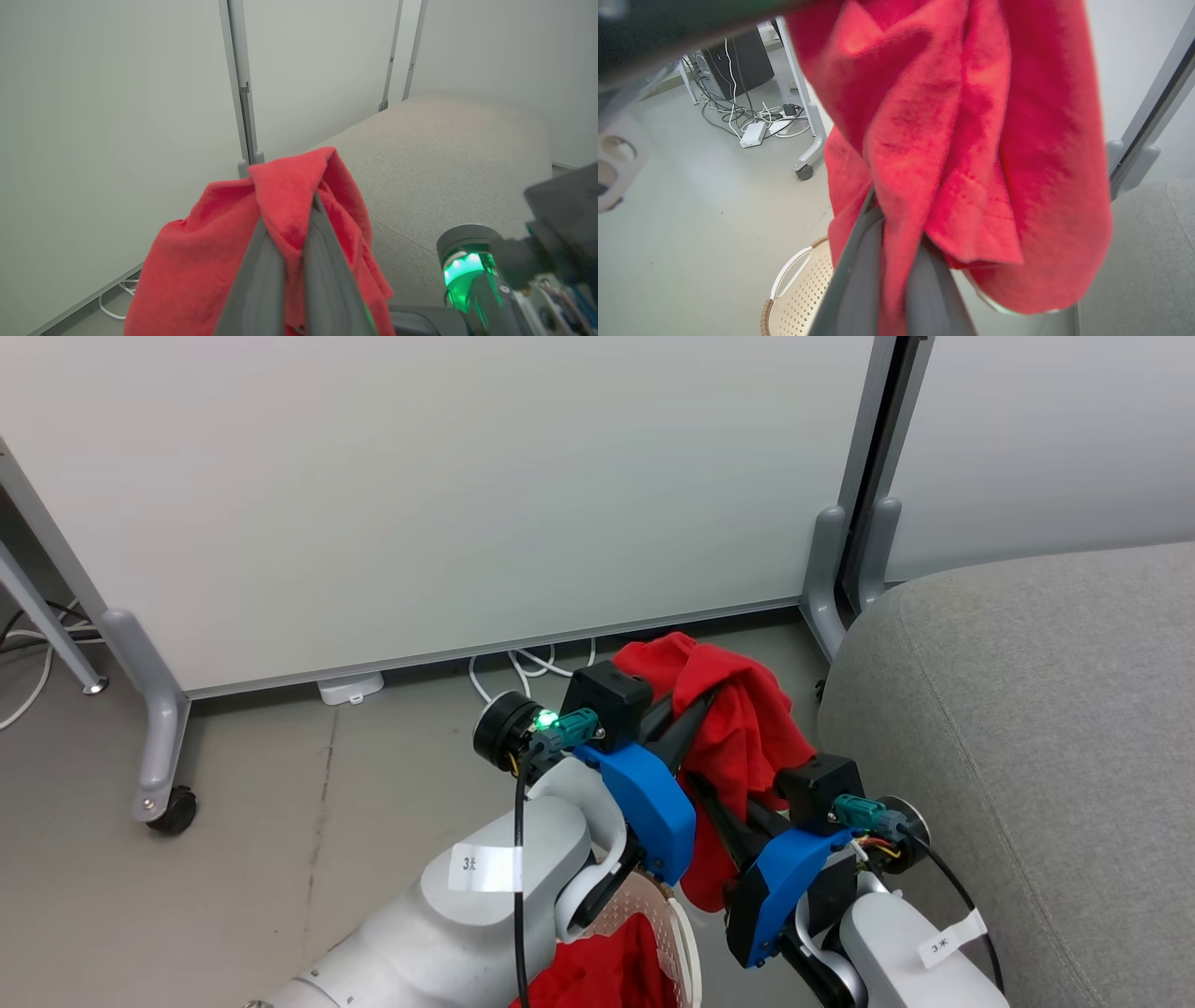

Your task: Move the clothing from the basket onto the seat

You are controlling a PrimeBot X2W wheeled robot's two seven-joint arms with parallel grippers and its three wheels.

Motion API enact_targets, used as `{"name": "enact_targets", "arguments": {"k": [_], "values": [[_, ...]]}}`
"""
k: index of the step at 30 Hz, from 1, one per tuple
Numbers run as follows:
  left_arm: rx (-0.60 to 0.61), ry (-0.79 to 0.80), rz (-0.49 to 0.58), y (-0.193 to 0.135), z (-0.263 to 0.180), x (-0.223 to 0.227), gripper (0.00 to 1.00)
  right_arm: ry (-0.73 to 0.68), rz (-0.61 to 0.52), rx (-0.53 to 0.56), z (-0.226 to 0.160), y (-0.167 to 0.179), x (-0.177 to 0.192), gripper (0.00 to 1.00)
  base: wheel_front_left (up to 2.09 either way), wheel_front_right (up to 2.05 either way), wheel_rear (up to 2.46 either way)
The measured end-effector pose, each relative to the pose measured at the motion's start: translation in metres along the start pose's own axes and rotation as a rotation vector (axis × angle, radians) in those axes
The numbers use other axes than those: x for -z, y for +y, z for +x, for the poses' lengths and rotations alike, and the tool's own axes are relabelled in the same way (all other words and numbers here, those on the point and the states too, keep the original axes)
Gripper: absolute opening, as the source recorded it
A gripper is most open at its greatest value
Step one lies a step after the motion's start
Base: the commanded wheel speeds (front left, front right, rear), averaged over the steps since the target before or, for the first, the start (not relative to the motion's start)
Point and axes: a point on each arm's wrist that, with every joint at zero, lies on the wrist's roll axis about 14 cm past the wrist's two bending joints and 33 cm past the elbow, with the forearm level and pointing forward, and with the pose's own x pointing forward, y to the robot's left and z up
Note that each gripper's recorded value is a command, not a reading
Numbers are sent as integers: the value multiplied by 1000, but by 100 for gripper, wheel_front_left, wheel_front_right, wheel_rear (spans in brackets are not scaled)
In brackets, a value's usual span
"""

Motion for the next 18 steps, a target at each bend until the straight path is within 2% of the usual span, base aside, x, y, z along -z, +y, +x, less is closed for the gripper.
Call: {"name": "enact_targets", "arguments": {"k": [17,18], "values": [[-6,10,-11,-1,0,4,0,-1,-19,25,-6,-7,0,0,0,0,0],[-7,11,-15,-1,0,5,5,-1,-18,26,-7,-7,0,0,0,0,0]]}}
